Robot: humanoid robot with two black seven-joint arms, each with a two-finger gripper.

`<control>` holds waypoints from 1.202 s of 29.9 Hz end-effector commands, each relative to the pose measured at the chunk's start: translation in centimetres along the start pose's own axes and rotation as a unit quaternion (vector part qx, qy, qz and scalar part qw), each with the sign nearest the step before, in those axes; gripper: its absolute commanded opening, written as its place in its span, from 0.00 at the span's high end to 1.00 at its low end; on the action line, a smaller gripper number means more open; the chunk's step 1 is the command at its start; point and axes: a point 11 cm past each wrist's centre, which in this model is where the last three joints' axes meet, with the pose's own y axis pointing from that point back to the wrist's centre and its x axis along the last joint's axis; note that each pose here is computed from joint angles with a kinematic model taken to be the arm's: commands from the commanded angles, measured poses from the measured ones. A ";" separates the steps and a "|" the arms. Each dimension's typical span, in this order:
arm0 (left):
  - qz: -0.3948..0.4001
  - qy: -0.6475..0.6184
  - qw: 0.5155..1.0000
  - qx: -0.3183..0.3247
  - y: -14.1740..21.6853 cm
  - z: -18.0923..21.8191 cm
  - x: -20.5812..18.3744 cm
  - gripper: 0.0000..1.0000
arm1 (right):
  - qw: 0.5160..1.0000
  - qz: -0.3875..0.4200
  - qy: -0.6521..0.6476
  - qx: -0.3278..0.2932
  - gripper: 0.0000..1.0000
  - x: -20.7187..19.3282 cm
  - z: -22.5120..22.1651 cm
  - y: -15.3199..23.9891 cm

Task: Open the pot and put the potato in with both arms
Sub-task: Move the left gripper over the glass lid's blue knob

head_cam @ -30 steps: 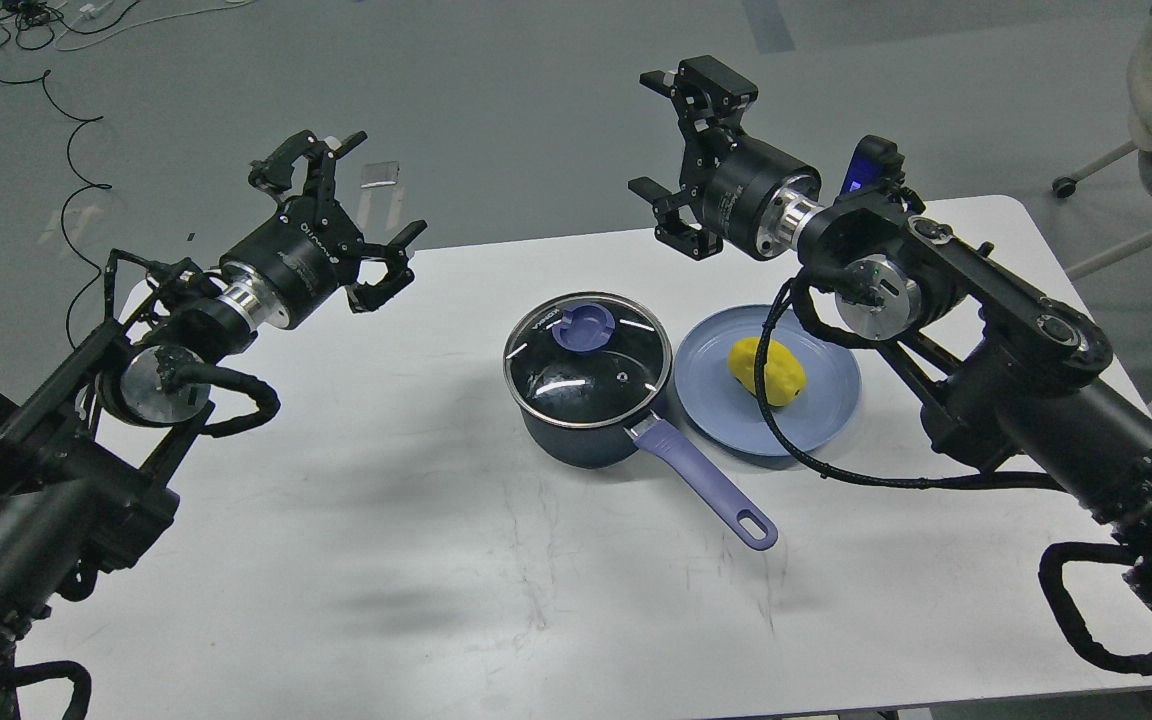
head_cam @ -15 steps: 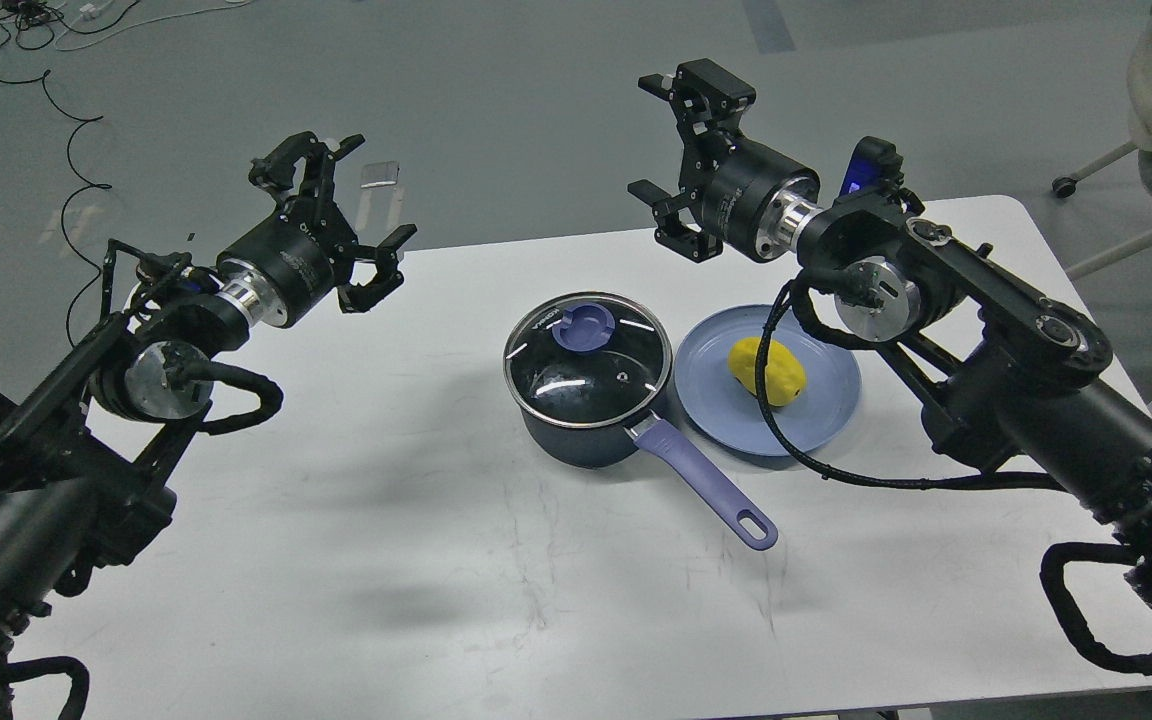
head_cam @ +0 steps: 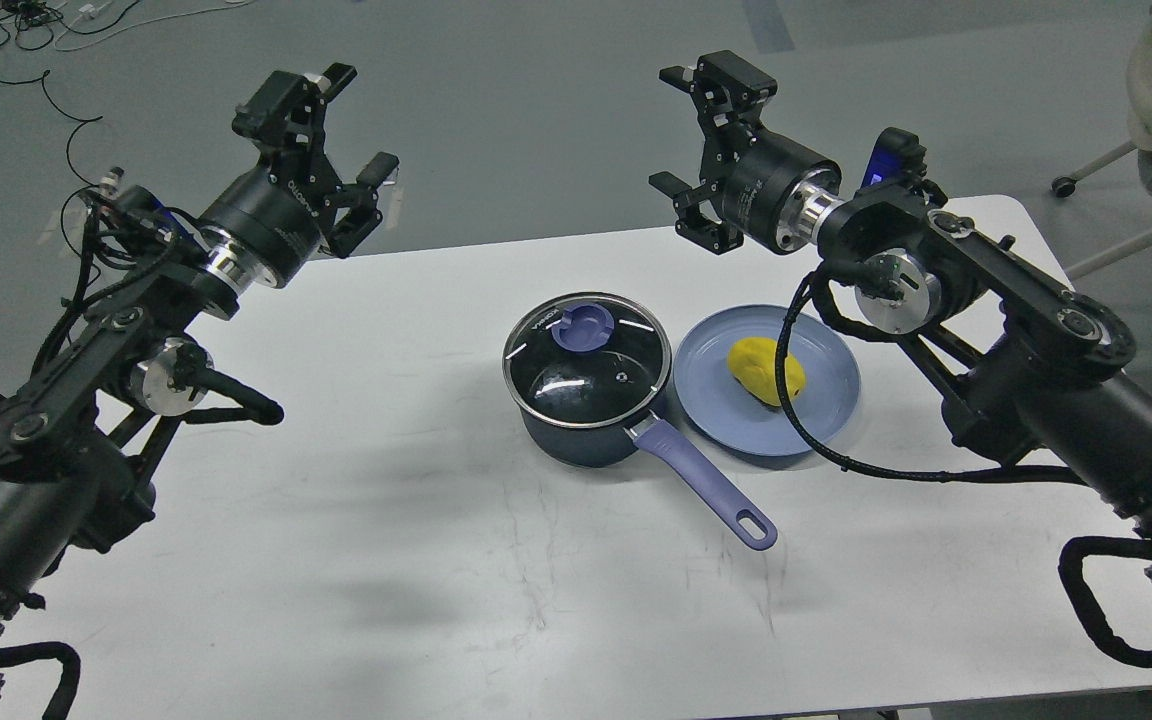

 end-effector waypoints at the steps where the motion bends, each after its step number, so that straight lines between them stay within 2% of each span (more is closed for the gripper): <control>1: -0.012 -0.117 0.993 -0.032 -0.6 1.3 -0.4 0.02 | 1.000 0.003 -0.001 0.000 0.00 0.3 0.0 0.1; 8: -0.097 -0.323 0.939 -0.063 -1.1 3.4 -5.2 0.02 | 1.000 0.006 -0.004 0.000 0.00 0.5 0.1 0.2; 14: -0.168 -0.474 0.858 -0.107 0.0 2.8 -10.8 0.02 | 1.000 0.025 -0.015 0.007 0.00 2.2 0.1 1.3; 24: -0.226 -0.625 0.730 -0.157 -0.1 1.8 -13.7 0.02 | 0.999 0.039 -0.021 0.011 0.00 3.6 0.4 2.7; 28: -0.235 -0.638 0.716 -0.161 0.2 1.3 -14.1 0.02 | 0.999 0.047 -0.019 0.015 0.00 4.4 0.0 3.1; 36: -0.239 -0.619 0.724 -0.187 -0.5 0.8 -17.1 0.02 | 0.997 0.067 -0.022 0.010 0.00 6.2 0.6 4.4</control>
